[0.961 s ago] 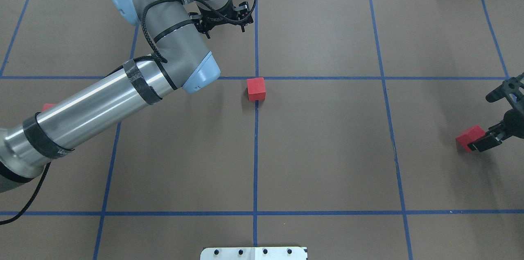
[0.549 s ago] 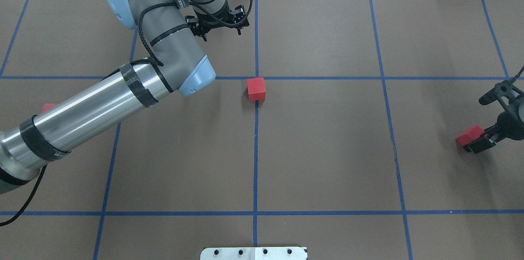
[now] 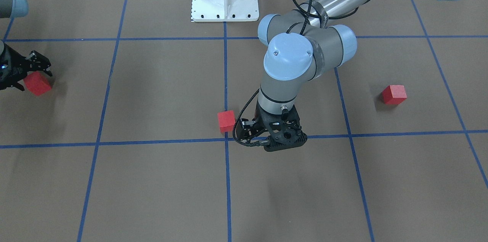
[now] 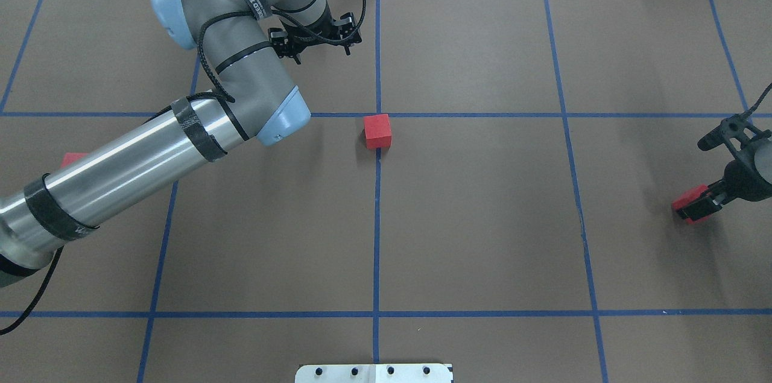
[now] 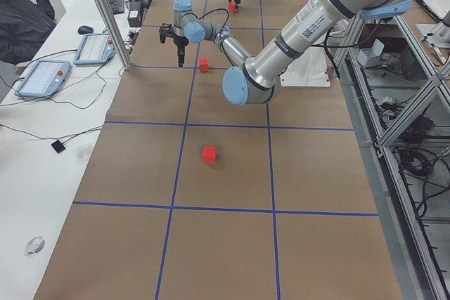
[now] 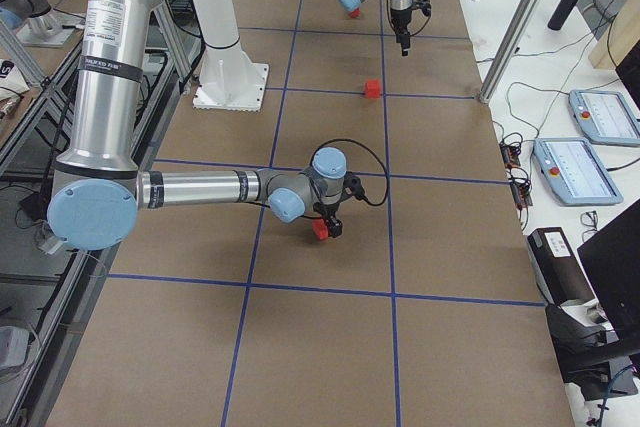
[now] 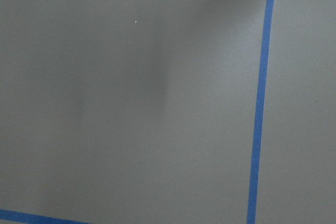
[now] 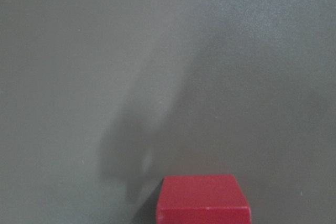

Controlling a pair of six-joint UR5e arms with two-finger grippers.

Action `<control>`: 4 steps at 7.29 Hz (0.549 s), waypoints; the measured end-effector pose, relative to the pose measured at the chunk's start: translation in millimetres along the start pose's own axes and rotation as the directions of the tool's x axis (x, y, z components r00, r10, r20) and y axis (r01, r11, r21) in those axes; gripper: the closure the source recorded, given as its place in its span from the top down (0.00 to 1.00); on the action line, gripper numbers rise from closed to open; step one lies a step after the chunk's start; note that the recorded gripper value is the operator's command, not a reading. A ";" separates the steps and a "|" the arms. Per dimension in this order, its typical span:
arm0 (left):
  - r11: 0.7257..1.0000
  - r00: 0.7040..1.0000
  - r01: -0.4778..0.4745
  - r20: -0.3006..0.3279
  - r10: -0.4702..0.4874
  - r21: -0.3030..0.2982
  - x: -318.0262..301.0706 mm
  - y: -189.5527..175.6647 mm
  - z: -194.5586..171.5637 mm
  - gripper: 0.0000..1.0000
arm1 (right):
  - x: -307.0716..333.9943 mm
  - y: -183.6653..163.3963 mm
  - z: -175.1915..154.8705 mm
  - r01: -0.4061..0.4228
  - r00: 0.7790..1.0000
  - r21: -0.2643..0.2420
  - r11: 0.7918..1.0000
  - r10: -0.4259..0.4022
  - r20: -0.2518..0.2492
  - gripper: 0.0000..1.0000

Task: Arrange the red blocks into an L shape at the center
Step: 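Grasp the red cube with the right gripper and lift it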

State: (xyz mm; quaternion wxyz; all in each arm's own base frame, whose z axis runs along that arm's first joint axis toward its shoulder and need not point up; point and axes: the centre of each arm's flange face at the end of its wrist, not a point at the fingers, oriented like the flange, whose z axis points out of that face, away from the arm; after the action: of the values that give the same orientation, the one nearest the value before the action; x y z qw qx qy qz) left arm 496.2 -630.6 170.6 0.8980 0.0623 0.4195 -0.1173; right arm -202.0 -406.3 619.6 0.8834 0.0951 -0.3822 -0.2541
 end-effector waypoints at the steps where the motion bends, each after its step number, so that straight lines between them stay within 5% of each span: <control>1: 1.000 1.000 -0.001 -0.002 0.001 0.001 -0.4 -0.1 0.4 0.99 | 1.0 -3.9 2.7 -0.002 1.000 -0.002 1.000 0.002 -0.001 0.76; 4: 1.000 1.000 -0.001 -0.001 0.001 0.000 -0.6 0.3 1.3 0.99 | 5.7 -4.1 6.9 -0.011 1.000 -0.010 1.000 0.011 -0.003 0.44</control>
State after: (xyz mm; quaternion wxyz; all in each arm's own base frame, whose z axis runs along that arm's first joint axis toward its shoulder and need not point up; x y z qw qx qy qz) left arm 496.9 -630.4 172.0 0.8978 0.0625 0.4200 -0.1168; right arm -205.2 -412.6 626.5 0.8857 0.0890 -0.3801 -0.2512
